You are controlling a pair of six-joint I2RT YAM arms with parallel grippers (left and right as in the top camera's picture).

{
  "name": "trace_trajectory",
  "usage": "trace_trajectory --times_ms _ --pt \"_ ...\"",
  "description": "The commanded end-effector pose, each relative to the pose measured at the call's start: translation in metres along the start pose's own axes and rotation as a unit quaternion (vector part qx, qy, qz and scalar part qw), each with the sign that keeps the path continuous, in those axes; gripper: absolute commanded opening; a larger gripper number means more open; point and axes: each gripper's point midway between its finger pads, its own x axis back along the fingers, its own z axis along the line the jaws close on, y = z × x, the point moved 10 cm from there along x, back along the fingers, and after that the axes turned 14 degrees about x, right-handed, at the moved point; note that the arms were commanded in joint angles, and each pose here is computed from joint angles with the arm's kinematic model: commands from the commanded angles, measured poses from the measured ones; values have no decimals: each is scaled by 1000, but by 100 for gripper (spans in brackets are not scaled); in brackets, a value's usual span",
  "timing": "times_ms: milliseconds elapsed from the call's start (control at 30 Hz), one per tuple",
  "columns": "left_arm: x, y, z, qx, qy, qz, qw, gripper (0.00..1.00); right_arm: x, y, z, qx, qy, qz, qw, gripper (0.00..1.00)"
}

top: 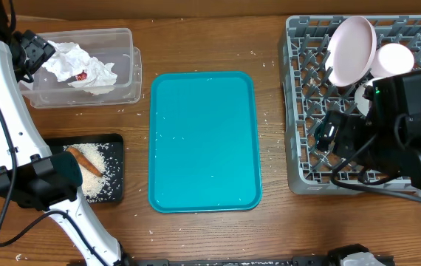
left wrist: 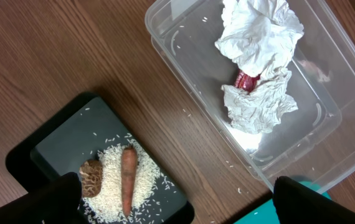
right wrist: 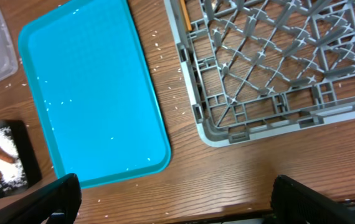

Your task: Sort waste into correct bins and load items into the dishwasher

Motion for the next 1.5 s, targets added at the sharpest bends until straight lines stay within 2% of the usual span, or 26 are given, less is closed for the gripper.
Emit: trace_trajectory --times_ms 0,467,767,1000,1233,1467 --pt "-3 -1 -1 -13 7 1 1000 100 -5 2 0 8 -10 4 1000 100" --pt "-3 -1 -1 -13 7 1 1000 100 -15 1 -1 14 -15 18 1000 100" --pt "-3 -1 -1 -13 7 1 1000 100 -83 4 0 64 7 -1 998 100" --pt "-3 -1 -1 -13 7 1 1000 100 -112 1 7 168 116 -157 966 100" --pt "-3 -1 -1 -13 7 1 1000 100 -128 -29 -17 154 129 -270 942 100" --pt "-3 -1 -1 -13 7 1 1000 100 -153 -67 -33 166 142 -399 891 100"
